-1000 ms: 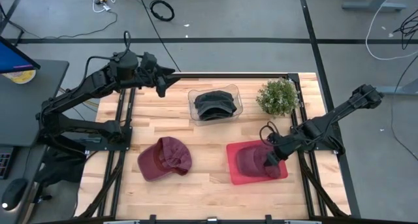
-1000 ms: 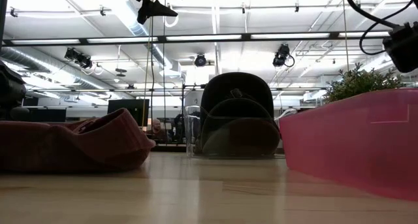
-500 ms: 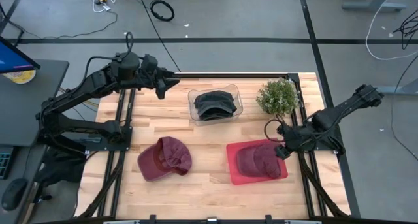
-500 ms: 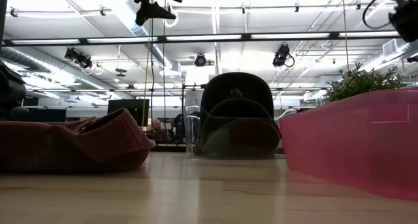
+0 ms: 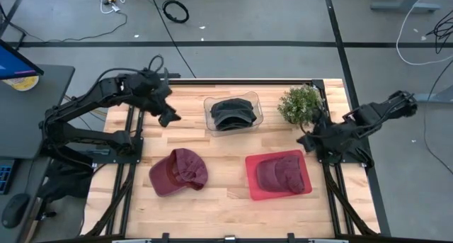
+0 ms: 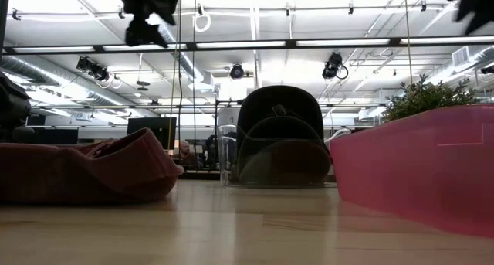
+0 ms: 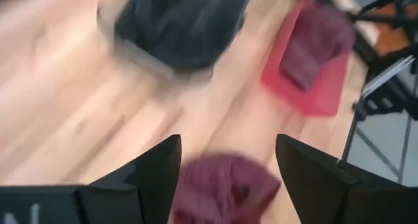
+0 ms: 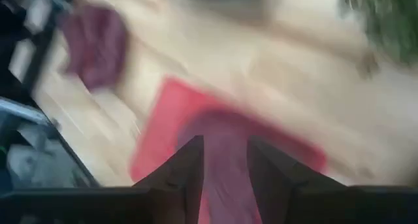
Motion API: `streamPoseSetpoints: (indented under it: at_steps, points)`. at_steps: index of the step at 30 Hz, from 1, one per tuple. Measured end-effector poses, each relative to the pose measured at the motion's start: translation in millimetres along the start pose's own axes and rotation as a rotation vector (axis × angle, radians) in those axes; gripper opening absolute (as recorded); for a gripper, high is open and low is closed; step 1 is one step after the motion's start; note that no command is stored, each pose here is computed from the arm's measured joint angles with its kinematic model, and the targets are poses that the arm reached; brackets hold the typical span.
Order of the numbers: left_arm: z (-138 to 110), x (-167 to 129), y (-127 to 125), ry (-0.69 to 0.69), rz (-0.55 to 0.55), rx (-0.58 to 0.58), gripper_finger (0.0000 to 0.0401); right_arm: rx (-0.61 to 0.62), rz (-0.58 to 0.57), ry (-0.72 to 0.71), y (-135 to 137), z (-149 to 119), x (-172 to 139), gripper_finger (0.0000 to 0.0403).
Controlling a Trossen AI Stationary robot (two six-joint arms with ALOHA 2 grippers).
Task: Pick & Place hat
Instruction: Put the red cap into the pink bin
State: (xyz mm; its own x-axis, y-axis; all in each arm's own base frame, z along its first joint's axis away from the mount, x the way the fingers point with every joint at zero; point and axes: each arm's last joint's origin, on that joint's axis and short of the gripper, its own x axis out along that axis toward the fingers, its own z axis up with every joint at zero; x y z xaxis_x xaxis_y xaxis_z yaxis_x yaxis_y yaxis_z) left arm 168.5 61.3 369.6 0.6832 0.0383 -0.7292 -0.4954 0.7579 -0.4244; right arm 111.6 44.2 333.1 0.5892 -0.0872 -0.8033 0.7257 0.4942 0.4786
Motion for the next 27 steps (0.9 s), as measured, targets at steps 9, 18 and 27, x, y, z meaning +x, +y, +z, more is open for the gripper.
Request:
streamPoseSetpoints:
  at_steps: [9, 18, 27]
  points:
    - [-12.5, 11.7, 1.4, 0.155, 0.145, -0.200, 0.0252, -0.040, 0.231, -0.213, 29.8, 22.1, 2.2, 0.0126]
    - [-13.5, 52.4, -6.4, 0.292, 0.306, -0.209, 0.0252, -0.089, 0.309, -0.310, 38.7, 38.8, 1.3, 0.0173]
    - [-26.4, 90.4, -7.6, 0.438, 0.469, -0.250, 0.0252, -0.138, 0.291, -0.266, 44.9, 42.3, 13.4, 0.0219]
